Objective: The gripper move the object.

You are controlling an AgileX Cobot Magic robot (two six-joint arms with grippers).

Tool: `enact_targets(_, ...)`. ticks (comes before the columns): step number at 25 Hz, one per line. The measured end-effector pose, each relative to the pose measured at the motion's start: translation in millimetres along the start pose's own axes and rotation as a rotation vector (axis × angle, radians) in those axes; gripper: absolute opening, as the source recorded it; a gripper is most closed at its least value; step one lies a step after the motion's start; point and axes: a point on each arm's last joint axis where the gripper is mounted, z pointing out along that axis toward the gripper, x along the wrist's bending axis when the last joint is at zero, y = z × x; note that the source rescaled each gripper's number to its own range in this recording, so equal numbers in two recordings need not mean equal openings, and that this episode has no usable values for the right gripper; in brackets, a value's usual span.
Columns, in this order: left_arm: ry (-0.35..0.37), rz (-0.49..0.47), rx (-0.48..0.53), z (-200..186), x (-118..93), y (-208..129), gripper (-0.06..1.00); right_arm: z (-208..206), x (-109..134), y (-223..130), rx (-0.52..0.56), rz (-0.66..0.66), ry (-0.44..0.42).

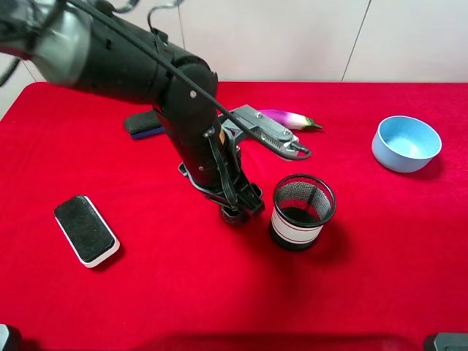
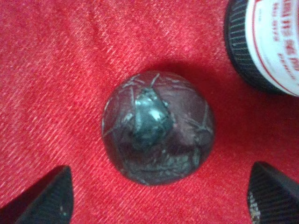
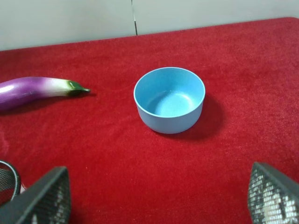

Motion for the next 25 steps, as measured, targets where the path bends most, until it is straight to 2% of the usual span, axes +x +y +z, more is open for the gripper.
enact_targets(7, -0.005, 0.002, -0.023, -29, -1, 1, 0.65, 0, 0, 0, 0.0, 0.0, 0.0)
enact_targets(10, -0.007, 0.004, -0.035, -44, -2, 1, 0.72, 0, 0, 0, 0.0, 0.0, 0.0)
enact_targets(14, -0.011, 0.006, -0.075, -66, -3, 1, 0.75, 0, 0, 0, 0.0, 0.0, 0.0)
enact_targets(25, -0.017, 0.015, -0.181, -126, -5, -5, 0.75, 0, 0, 0, 0.0, 0.0, 0.001)
